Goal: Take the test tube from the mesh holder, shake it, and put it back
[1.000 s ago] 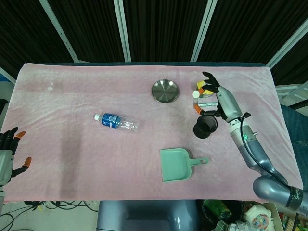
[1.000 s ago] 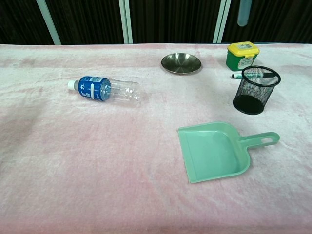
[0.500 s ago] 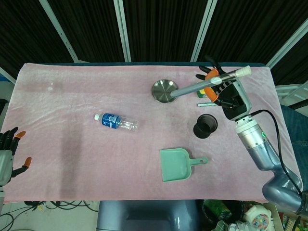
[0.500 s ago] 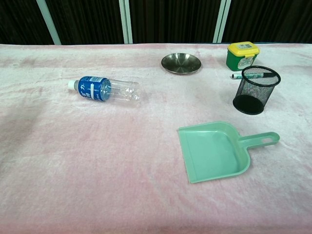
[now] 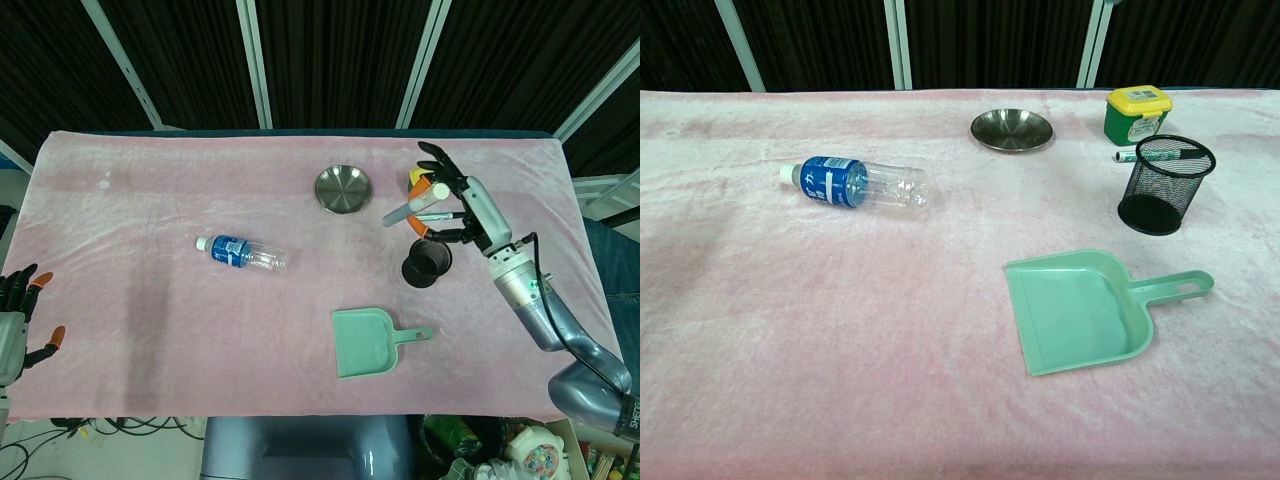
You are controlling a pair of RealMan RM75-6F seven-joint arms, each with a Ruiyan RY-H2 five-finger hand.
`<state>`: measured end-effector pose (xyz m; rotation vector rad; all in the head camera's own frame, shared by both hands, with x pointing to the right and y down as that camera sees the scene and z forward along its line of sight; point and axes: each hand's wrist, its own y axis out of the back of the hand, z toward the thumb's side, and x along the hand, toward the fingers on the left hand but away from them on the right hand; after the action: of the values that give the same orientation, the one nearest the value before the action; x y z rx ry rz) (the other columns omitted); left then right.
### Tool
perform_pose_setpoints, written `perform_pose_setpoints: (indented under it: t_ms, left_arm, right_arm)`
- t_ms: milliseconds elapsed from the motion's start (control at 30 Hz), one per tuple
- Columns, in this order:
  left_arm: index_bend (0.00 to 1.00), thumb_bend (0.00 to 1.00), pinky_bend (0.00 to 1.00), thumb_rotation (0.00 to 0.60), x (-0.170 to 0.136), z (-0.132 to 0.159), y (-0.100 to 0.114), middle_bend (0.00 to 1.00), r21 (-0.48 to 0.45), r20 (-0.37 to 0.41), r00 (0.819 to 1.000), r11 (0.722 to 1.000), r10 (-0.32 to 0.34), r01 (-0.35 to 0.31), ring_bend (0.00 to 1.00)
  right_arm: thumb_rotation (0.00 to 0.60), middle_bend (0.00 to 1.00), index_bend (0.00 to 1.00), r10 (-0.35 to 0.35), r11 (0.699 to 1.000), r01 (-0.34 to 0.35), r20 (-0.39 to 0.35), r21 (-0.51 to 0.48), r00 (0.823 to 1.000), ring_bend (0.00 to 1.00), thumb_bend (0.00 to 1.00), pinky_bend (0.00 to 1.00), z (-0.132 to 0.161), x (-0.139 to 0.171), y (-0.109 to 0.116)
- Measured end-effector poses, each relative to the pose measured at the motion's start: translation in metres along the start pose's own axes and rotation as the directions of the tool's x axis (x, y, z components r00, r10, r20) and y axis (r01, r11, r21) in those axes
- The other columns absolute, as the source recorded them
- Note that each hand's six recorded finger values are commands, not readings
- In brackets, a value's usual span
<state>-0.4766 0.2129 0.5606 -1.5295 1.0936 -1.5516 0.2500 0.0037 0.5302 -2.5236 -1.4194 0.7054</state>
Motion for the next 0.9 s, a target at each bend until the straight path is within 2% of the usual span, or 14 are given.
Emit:
perform_pose_setpoints:
  t_ms: [67, 133, 233, 267, 367, 433, 500, 567, 633, 733, 800, 867, 900]
  left_arm:
    - [0.12, 0.33, 0.0, 0.6, 0.0, 0.0, 0.0, 0.02, -0.001, -0.001, 1.0, 1.0, 0.0, 0.0, 0.0]
    - [0.12, 0.33, 0.0, 0.6, 0.0, 0.0, 0.0, 0.02, -0.001, -0.001, 1.0, 1.0, 0.0, 0.0, 0.0]
    - [0.12, 0.33, 0.0, 0.6, 0.0, 0.0, 0.0, 0.02, 0.0, -0.001, 1.0, 1.0, -0.002, 0.002, 0.0]
    - [0.12, 0.33, 0.0, 0.6, 0.0, 0.0, 0.0, 0.02, 0.0, -0.001, 1.0, 1.0, -0.001, 0.001, 0.0]
    - [0.12, 0.33, 0.0, 0.6, 0.0, 0.0, 0.0, 0.02, 0.0, -0.002, 1.0, 1.0, -0.001, 0.001, 0.0]
    - [0.12, 0.33, 0.0, 0.6, 0.0, 0.0, 0.0, 0.02, 0.0, -0.002, 1.0, 1.0, 0.0, 0.0, 0.0]
    - [0.12, 0.33, 0.0, 0.6, 0.0, 0.0, 0.0, 0.02, -0.001, -0.002, 1.0, 1.0, 0.0, 0.0, 0.0]
    - [0.12, 0.33, 0.0, 0.6, 0.0, 0.0, 0.0, 0.02, -0.001, -0.001, 1.0, 1.0, -0.001, 0.001, 0.0]
    - [0.12, 0.33, 0.0, 0.6, 0.0, 0.0, 0.0, 0.02, -0.001, -0.001, 1.0, 1.0, -0.002, 0.002, 0.0]
    - [0.12, 0.33, 0.0, 0.6, 0.0, 0.0, 0.0, 0.02, 0.0, 0.0, 1.0, 1.0, -0.002, 0.002, 0.0]
    - [0.12, 0.33, 0.0, 0.6, 0.0, 0.0, 0.0, 0.02, -0.001, 0.0, 1.0, 1.0, -0.001, 0.001, 0.0]
    - [0.12, 0.33, 0.0, 0.6, 0.0, 0.0, 0.0, 0.02, -0.001, 0.0, 1.0, 1.0, 0.0, 0.0, 0.0]
    - [0.12, 0.33, 0.0, 0.6, 0.0, 0.0, 0.0, 0.02, -0.001, 0.0, 1.0, 1.0, 0.0, 0.0, 0.0]
  right_arm:
    - [0.6, 0.04, 0.62, -0.02, 0.987, 0.017, 0.019, 0.163, 1.0, 0.13, 0.27, 0.16, -0.007, -0.001, 0.0]
    - [0.6, 0.04, 0.62, -0.039, 0.956, 0.027, 0.038, 0.292, 0.999, 0.13, 0.27, 0.16, -0.013, -0.001, 0.0]
    - [0.6, 0.04, 0.62, -0.075, 0.88, 0.034, 0.069, 0.473, 0.995, 0.13, 0.27, 0.16, -0.023, -0.002, -0.001]
    - [0.6, 0.04, 0.62, -0.092, 0.845, 0.036, 0.079, 0.534, 0.993, 0.13, 0.27, 0.16, -0.026, -0.003, -0.001]
    - [0.6, 0.04, 0.62, -0.139, 0.761, 0.041, 0.101, 0.648, 0.985, 0.13, 0.27, 0.16, -0.033, -0.004, -0.003]
    - [0.6, 0.04, 0.62, -0.171, 0.729, 0.045, 0.118, 0.683, 0.978, 0.13, 0.27, 0.16, -0.036, -0.004, -0.002]
    - [0.6, 0.04, 0.62, -0.184, 0.716, 0.04, 0.132, 0.697, 0.974, 0.13, 0.27, 0.16, -0.037, -0.004, -0.004]
    - [0.6, 0.04, 0.62, -0.171, 0.73, 0.031, 0.139, 0.683, 0.975, 0.13, 0.27, 0.16, -0.034, -0.005, -0.009]
    - [0.6, 0.04, 0.62, -0.152, 0.765, 0.025, 0.142, 0.644, 0.978, 0.13, 0.27, 0.16, -0.03, -0.005, -0.014]
    - [0.6, 0.04, 0.62, -0.111, 0.857, 0.024, 0.139, 0.514, 0.984, 0.13, 0.27, 0.16, -0.021, -0.007, -0.021]
    - [0.6, 0.04, 0.62, -0.081, 0.93, 0.03, 0.126, 0.368, 0.989, 0.13, 0.27, 0.16, -0.013, -0.007, -0.025]
    - [0.6, 0.04, 0.62, -0.055, 0.984, 0.037, 0.103, 0.172, 0.993, 0.13, 0.27, 0.16, -0.003, -0.008, -0.028]
    - [0.6, 0.04, 0.62, -0.045, 0.996, 0.038, 0.09, 0.078, 0.995, 0.13, 0.27, 0.16, 0.002, -0.008, -0.028]
